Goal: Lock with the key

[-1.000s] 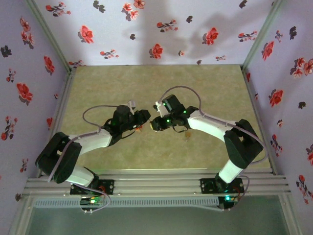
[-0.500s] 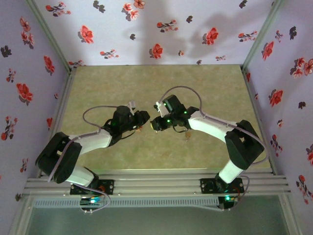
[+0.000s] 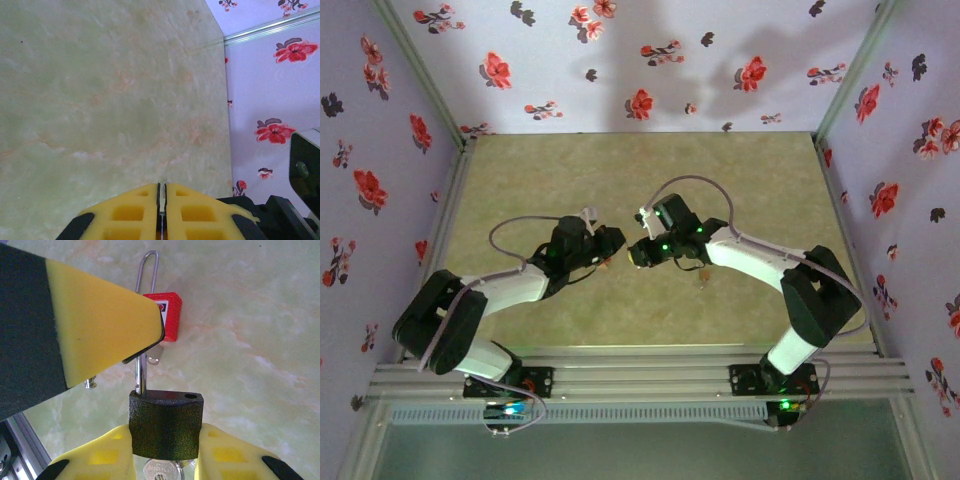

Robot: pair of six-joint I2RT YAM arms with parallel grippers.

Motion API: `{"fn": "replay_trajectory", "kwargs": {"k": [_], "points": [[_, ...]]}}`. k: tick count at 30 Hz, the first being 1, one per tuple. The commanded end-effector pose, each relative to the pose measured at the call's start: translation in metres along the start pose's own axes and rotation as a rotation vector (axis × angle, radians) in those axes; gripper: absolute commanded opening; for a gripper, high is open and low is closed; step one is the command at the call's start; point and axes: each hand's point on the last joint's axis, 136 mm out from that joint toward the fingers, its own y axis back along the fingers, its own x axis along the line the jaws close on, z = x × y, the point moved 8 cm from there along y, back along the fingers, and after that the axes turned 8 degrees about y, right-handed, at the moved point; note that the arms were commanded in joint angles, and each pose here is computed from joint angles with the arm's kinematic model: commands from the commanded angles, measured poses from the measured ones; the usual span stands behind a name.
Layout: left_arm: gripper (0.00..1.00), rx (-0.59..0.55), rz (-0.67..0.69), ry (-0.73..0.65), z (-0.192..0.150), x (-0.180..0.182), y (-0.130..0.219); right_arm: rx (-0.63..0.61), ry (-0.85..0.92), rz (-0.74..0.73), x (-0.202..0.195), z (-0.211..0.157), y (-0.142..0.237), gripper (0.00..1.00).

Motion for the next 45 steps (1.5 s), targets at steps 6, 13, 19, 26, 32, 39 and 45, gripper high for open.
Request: {"fn": "replay_trajectory", "kwargs": {"k": [6, 13, 19, 26, 32, 39, 45], "points": [[0.00, 0.023, 0.007, -0.014, -0.003, -0.003, -0.001, -0.032, 0.014, 0.006, 0.005, 0.003, 0.005, 0.18], [0.00, 0.002, 0.045, -0.009, -0.001, -0.003, 0.002, -0.031, 0.013, 0.018, 0.006, 0.003, 0.004, 0.26], [0.00, -0.005, 0.068, -0.004, 0.000, -0.001, 0.004, -0.030, 0.012, 0.025, 0.007, 0.002, 0.004, 0.35], [0.00, -0.002, 0.085, 0.000, 0.001, -0.002, 0.003, -0.032, 0.012, 0.029, 0.008, 0.002, 0.003, 0.42], [0.00, -0.002, 0.091, 0.003, 0.001, -0.002, 0.003, -0.028, 0.018, 0.039, 0.011, 0.000, 0.002, 0.46], [0.00, -0.003, 0.086, 0.008, 0.002, -0.005, 0.003, -0.018, 0.032, 0.062, 0.016, -0.001, -0.003, 0.47], [0.00, -0.001, 0.081, 0.019, 0.001, -0.007, 0.002, 0.004, 0.033, 0.059, 0.016, -0.003, -0.011, 0.43]]}}
